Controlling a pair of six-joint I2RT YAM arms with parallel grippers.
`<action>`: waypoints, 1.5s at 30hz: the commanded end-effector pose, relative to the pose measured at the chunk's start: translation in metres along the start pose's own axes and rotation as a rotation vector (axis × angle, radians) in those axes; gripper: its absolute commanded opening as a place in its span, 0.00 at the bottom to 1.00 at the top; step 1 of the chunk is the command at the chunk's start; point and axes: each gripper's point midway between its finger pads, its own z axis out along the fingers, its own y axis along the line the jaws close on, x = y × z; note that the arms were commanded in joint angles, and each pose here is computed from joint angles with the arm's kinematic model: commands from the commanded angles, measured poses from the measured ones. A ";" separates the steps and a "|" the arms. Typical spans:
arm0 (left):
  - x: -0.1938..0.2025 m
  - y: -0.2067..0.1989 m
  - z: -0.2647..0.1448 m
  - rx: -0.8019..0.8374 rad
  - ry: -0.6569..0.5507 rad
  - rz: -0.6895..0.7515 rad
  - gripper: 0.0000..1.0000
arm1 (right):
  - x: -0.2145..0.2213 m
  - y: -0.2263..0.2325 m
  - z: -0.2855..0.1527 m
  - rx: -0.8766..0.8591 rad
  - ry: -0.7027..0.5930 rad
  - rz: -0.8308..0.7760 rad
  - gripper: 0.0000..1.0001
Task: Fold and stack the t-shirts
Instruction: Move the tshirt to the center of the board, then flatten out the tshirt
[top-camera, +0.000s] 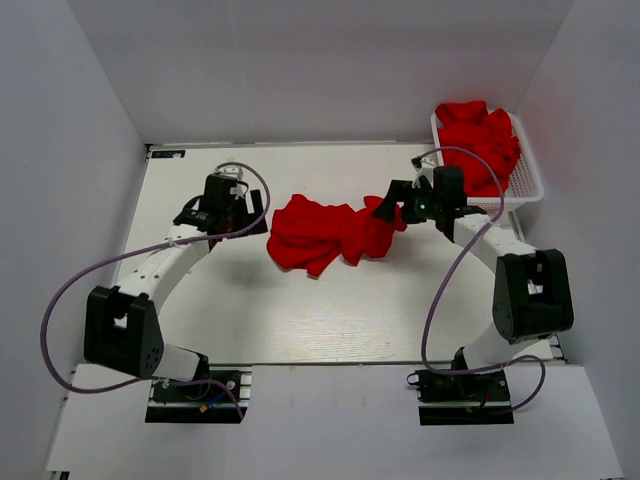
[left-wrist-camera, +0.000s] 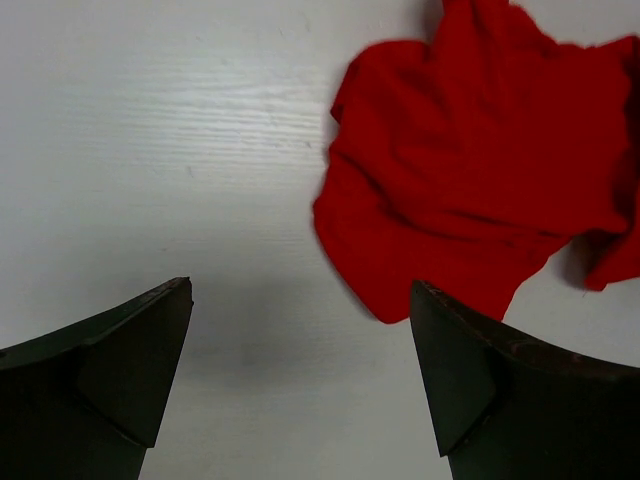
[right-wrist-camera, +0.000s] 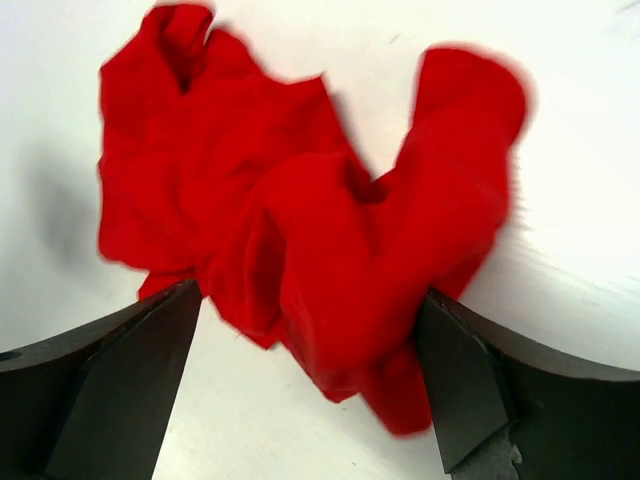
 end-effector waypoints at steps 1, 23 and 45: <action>0.038 -0.027 0.013 0.150 0.127 0.016 1.00 | -0.053 -0.011 -0.036 0.214 -0.168 -0.101 0.90; 0.119 -0.081 0.067 0.277 0.361 0.154 0.84 | 0.039 0.073 -0.012 0.097 0.132 -0.224 0.90; 0.057 -0.098 0.056 0.282 0.146 0.151 0.00 | 0.052 0.020 0.052 0.490 0.056 -0.032 0.00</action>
